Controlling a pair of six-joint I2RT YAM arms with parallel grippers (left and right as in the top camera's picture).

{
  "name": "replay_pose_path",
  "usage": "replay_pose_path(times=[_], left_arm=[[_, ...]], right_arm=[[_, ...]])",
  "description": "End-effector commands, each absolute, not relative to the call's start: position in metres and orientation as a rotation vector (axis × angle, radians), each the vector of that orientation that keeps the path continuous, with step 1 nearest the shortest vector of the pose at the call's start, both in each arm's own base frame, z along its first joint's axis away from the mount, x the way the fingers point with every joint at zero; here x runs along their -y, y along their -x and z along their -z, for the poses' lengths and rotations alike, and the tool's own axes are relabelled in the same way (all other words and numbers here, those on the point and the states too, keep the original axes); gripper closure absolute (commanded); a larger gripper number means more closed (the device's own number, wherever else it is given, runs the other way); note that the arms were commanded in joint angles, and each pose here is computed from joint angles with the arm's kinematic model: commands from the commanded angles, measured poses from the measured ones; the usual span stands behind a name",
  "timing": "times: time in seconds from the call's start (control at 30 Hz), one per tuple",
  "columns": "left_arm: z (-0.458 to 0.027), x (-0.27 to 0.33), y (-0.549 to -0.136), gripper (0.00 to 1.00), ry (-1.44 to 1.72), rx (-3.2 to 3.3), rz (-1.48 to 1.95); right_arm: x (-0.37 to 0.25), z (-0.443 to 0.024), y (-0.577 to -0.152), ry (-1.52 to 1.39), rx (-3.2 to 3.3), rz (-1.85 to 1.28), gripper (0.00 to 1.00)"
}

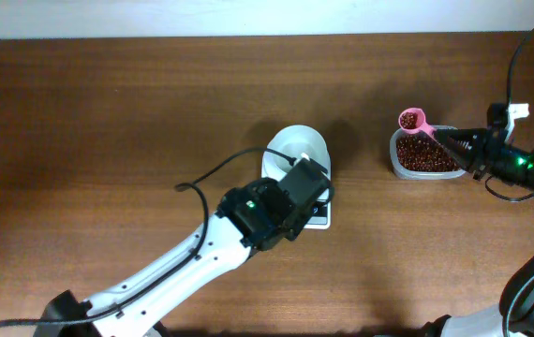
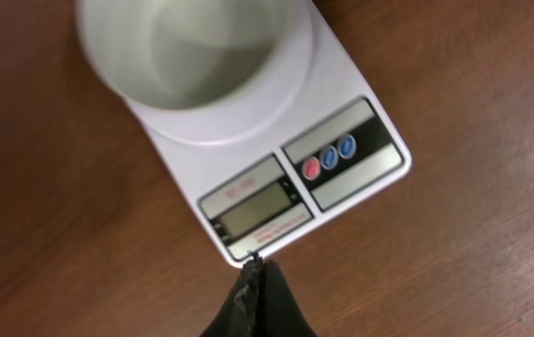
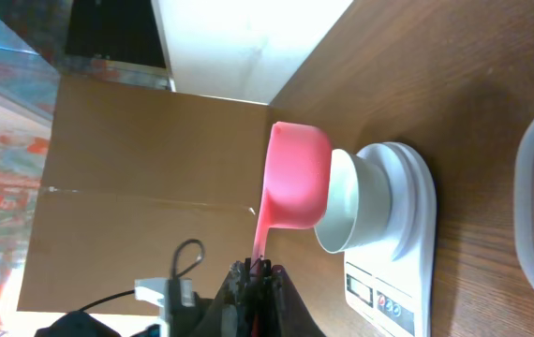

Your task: Scoop and weigh 50g on scale

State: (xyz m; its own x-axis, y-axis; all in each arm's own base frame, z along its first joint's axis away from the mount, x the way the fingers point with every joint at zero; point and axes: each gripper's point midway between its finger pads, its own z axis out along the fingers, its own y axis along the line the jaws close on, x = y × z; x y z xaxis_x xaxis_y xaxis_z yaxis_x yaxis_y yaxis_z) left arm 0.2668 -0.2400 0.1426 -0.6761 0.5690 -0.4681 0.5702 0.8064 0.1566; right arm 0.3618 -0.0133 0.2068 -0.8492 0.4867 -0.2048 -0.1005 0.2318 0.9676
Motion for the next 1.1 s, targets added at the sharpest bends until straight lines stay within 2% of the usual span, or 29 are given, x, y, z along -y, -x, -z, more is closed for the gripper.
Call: replay_pose_path(times=[0.0, 0.33, 0.6, 1.07], left_arm=[[-0.141, 0.241, -0.269, 1.0, -0.85, -2.49, 0.01], [-0.056, 0.268, -0.275, 1.0, -0.94, -2.621, 0.012], [-0.014, 0.275, -0.282, 1.0, -0.958, -2.656, -0.018], [-0.015, 0.276, -0.293, 1.0, -0.947, -2.607, -0.055]], right_arm=[[0.011, -0.2, -0.362, -0.349, -2.063, -1.645, 0.96], [0.011, -0.2, -0.362, -0.345, -2.062, -1.642, 0.96], [0.012, -0.196, -0.362, -0.354, -2.087, -1.617, 0.96], [0.012, -0.196, -0.362, -0.354, -2.087, -1.617, 0.96]])
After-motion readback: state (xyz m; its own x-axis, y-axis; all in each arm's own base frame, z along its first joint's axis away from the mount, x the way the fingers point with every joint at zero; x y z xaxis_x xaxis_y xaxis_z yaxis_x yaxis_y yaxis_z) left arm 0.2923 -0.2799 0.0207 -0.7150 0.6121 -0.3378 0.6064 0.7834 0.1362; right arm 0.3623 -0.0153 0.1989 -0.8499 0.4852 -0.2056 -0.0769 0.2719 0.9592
